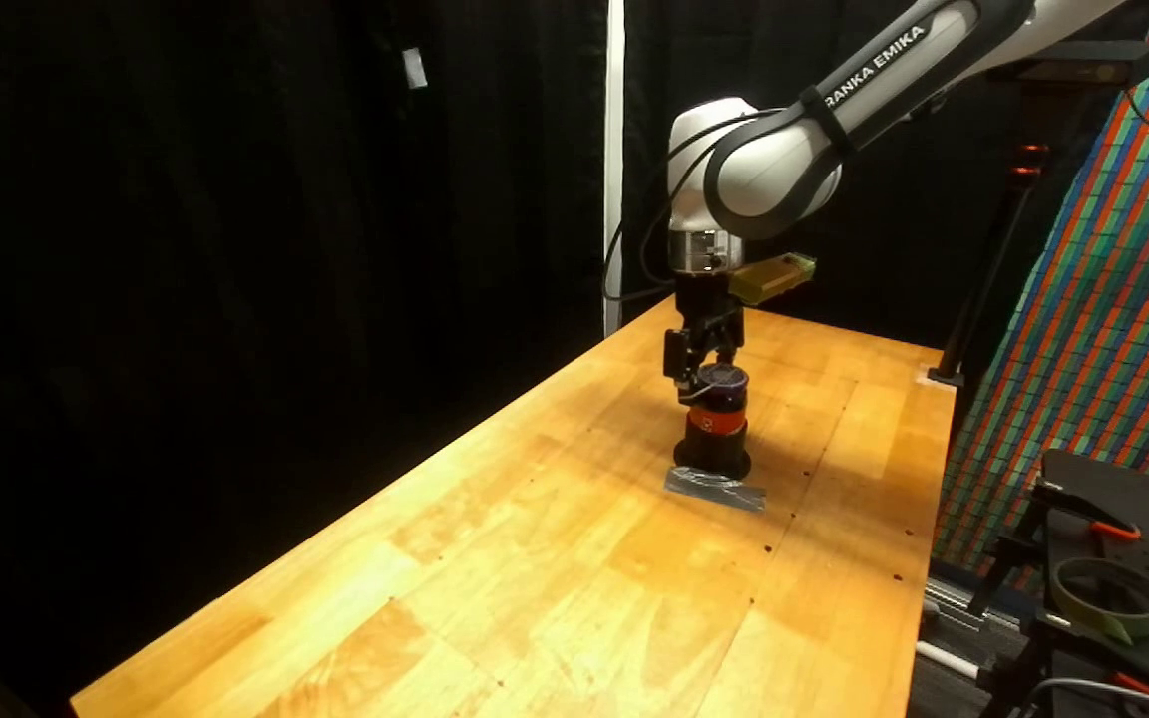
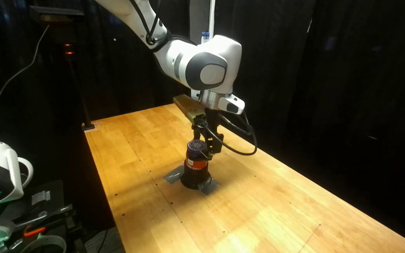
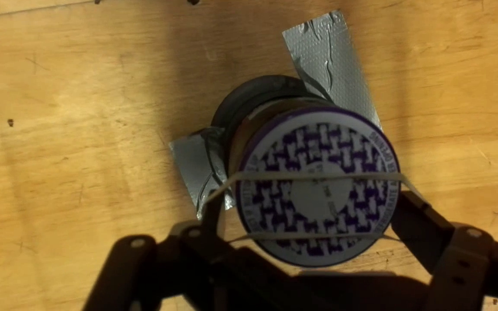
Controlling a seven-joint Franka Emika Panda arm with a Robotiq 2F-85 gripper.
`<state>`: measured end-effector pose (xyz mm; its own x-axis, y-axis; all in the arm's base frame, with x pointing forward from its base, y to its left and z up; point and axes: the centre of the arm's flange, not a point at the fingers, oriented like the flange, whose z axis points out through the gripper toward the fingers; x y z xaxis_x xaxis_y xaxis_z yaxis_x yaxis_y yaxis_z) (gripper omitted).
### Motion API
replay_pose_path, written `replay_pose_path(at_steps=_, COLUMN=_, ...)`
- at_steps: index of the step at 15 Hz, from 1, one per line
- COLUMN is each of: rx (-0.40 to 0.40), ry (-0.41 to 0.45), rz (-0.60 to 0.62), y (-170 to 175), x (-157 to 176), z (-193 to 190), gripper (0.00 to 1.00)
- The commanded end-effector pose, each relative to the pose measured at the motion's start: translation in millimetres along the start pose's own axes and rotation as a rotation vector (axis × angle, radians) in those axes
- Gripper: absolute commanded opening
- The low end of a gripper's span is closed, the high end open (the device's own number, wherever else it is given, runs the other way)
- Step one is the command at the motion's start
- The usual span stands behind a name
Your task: Put a rubber band around the brown cup
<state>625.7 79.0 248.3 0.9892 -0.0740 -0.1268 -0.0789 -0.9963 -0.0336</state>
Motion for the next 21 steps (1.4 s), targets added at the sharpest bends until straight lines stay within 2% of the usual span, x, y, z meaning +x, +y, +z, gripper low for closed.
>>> replay_pose_path(at_steps=1, rx=-0.016, ry=0.053, rz=-0.023, y=-9.4, x=15.8, z=3.2, gripper=1.0)
replay_pose_path(at_steps=6, rx=-0.038, ry=0.054, rz=-0.03, y=-11.3, x=20.0, z=0.1, gripper=1.0)
replay_pose_path(at_steps=8, rx=-0.059, ry=0.029, rz=-0.028, y=-8.6, x=20.3, z=4.9, gripper=1.0)
replay_pose_path(at_steps=17, rx=-0.094, ry=0.047, rz=-0.023, y=-12.6, x=36.8, z=25.8, gripper=1.0)
replay_pose_path(at_steps=21, rx=-0.098, ry=0.024, rz=-0.017, y=-10.2, x=27.0, z=29.3, gripper=1.0)
